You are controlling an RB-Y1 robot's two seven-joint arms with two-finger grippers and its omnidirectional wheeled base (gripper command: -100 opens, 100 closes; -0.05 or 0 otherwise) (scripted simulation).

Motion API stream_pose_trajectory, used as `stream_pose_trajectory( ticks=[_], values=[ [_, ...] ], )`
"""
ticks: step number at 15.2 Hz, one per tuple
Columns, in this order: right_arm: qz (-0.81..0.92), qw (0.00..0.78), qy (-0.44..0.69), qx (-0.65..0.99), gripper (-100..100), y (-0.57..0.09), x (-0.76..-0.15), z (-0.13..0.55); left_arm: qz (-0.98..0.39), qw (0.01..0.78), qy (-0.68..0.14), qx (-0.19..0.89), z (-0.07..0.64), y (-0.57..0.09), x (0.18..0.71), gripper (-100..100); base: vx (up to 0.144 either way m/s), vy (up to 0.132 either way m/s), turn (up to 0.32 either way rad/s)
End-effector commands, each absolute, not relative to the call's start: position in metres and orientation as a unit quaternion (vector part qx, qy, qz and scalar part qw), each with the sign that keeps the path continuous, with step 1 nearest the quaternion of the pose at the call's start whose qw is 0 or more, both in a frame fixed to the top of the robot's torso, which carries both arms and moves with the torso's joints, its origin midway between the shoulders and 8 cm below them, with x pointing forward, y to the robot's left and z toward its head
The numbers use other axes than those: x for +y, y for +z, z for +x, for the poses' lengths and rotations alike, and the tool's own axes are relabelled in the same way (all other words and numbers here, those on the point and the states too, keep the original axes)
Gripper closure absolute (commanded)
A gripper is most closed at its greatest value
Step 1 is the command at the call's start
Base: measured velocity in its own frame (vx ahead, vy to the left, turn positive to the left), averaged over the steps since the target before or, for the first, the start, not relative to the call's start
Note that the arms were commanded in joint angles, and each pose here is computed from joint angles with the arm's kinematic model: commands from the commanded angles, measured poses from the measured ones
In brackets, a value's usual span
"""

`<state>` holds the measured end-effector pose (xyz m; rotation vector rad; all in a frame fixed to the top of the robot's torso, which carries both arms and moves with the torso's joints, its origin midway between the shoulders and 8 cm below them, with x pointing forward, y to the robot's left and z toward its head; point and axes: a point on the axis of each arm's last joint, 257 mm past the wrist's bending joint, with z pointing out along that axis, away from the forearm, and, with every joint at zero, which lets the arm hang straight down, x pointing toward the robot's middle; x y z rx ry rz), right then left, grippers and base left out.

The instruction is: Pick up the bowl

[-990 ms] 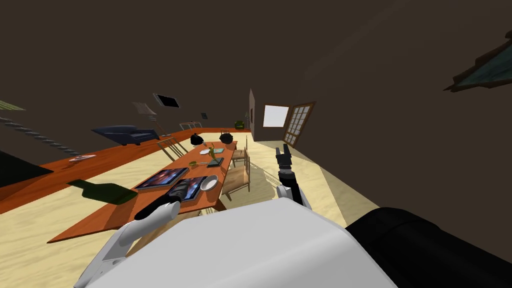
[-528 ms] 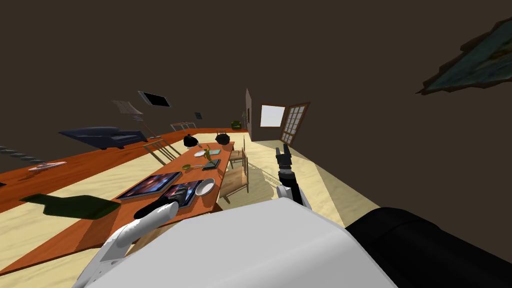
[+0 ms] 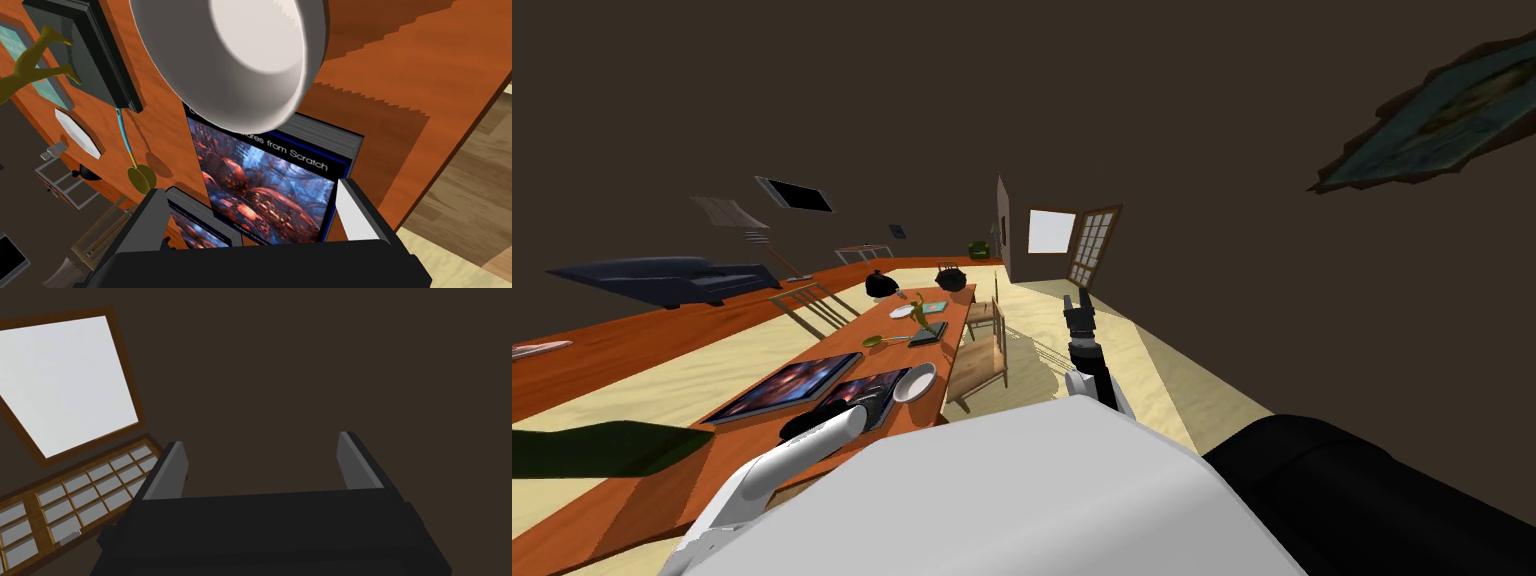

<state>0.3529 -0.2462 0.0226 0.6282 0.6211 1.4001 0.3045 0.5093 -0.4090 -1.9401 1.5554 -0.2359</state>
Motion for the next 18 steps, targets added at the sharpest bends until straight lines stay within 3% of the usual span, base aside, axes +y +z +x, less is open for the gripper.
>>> stream_pose_trajectory(
  ticks=[1,18],
  values=[
    [0.279,0.677,0.623,0.276,0,0.023,-0.246,0.353,-0.747,0.291,-0.081,0.592,0.295,-0.420,0.507,-100,0.033,0.025,-0.117],
    [0.279,0.677,0.623,0.276,0,0.023,-0.246,0.353,-0.796,0.131,-0.049,0.589,0.232,-0.472,0.472,-100,0.028,0.024,-0.087]
  ],
)
